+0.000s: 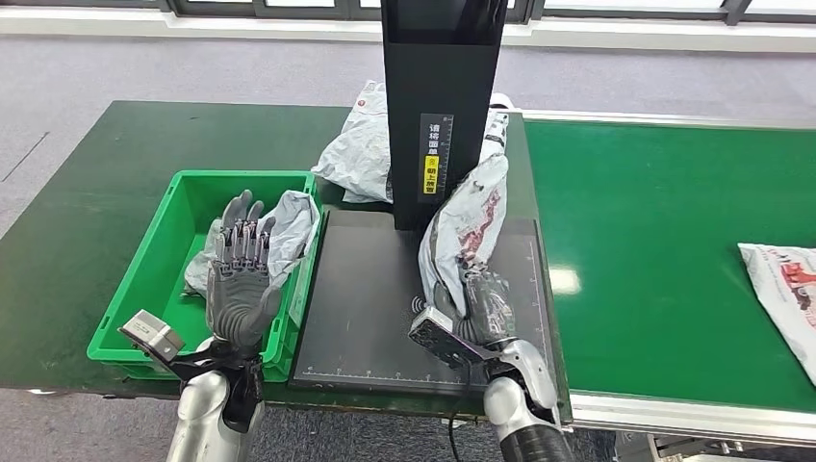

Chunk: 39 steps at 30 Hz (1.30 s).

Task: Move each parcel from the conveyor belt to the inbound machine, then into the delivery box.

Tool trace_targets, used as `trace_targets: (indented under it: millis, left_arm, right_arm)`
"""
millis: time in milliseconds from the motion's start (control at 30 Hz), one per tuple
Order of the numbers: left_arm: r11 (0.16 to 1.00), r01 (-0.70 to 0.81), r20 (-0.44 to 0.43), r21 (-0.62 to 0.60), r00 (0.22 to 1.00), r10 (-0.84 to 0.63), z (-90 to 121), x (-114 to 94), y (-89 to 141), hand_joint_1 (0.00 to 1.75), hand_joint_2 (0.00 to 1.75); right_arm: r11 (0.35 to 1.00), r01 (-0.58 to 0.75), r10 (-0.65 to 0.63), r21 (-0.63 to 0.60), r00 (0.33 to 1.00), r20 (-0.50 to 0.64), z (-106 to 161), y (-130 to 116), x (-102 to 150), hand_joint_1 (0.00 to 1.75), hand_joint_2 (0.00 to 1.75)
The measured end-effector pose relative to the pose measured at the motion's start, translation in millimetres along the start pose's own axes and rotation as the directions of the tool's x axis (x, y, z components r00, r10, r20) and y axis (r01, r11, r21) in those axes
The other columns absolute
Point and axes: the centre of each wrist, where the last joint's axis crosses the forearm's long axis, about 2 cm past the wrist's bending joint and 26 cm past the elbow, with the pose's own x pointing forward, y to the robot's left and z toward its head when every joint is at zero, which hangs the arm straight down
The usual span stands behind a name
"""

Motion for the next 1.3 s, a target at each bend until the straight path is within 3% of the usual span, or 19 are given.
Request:
trace_targets:
  millis: [233, 367, 500, 700, 1033, 1133, 1300]
  left_arm:
    - [1.0, 0.002, -0.001, 0.003, 1.0, -0.002, 1, 0, 1, 0.0, 1.75]
    - [1.0, 0.003, -0.001, 0.006, 1.0, -0.003, 1, 0, 2, 0.0, 1.75]
    - [1.0, 0.005, -0.002, 0.008, 1.0, -0.005, 1, 0, 2, 0.0, 1.75]
    - [1.0, 0.01, -0.004, 0.015, 1.0, -0.01, 2, 0, 3, 0.0, 1.75]
    - [0.999, 0.032, -0.009, 0.031, 0.999, -0.032, 2, -1, 3, 0.0, 1.75]
    - [0.999, 0.035, -0.015, 0.031, 0.999, -0.035, 3, -2, 3, 0.0, 1.75]
    - [0.998, 0.046, -0.027, 0.037, 0.999, -0.045, 5, -4, 4, 0.0, 1.75]
  right_arm:
    - [0.985, 0.077, -0.065, 0.152, 0.995, -0.078, 0, 23, -10, 1.72, 1.75]
    - [0.975, 0.095, -0.071, 0.2, 0.99, -0.124, 1, 29, -13, 0.96, 1.75]
    - [0.968, 0.105, -0.073, 0.226, 0.987, -0.144, 0, 32, -14, 0.0, 1.75]
    - [0.976, 0.101, -0.078, 0.193, 0.99, -0.121, 0, 32, -16, 0.0, 1.75]
    - [0.99, 0.019, -0.008, -0.141, 0.997, 0.076, -1, 14, -8, 0.0, 1.75]
    - [0.964, 0.024, 0.009, -0.264, 0.992, 0.122, 3, 8, -5, 0.0, 1.75]
    - [0.854, 0.03, 0.058, -0.52, 0.987, 0.152, 10, -11, 8, 0.0, 1.75]
